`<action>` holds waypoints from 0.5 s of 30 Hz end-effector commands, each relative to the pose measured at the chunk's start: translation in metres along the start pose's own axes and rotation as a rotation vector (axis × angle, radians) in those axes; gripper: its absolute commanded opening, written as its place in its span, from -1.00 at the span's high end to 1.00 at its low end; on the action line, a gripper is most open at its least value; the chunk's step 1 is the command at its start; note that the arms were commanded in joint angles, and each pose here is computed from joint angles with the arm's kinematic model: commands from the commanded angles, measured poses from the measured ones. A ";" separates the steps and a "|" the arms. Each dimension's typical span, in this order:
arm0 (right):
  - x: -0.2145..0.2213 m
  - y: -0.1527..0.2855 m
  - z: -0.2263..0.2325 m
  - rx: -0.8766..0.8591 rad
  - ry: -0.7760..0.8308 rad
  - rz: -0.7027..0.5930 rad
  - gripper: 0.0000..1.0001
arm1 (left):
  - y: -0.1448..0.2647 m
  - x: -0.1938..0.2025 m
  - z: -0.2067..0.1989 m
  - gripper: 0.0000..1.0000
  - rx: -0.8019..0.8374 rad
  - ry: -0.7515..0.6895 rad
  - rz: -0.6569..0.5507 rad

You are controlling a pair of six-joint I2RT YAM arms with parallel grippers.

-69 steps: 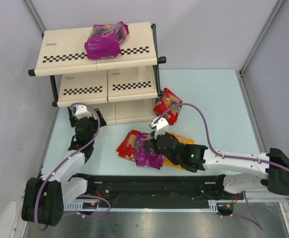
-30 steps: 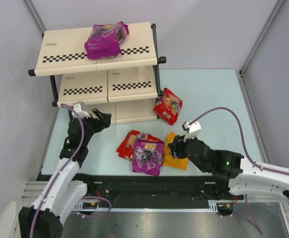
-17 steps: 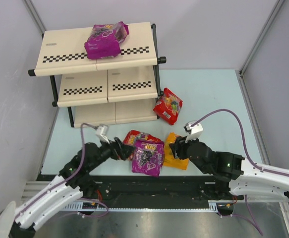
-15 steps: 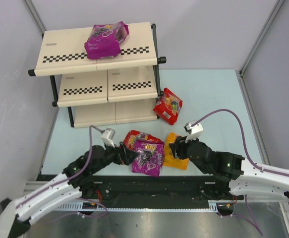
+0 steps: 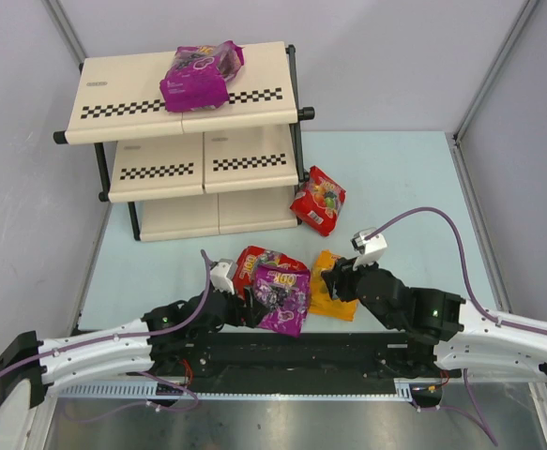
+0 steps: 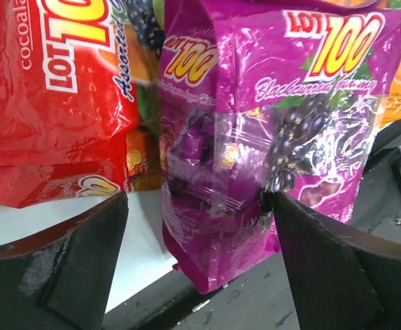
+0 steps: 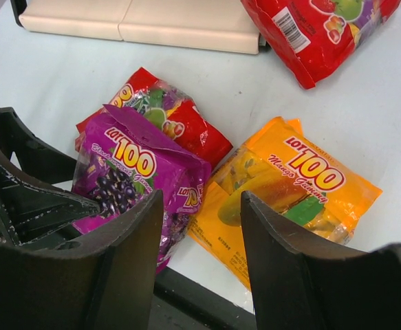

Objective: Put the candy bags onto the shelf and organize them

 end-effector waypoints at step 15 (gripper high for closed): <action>-0.004 0.002 -0.006 0.012 -0.036 -0.037 -0.04 | -0.009 -0.023 -0.040 0.41 0.136 -0.022 -0.060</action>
Point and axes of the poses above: each gripper's point midway between its finger pads, its own y axis back along the fingers, its own z axis along the line the jaws close on, x = y × z, the point moved 1 cm from there along y, back along the fingers, and after that the axes turned 12 degrees about -y, right-handed, at the moved point
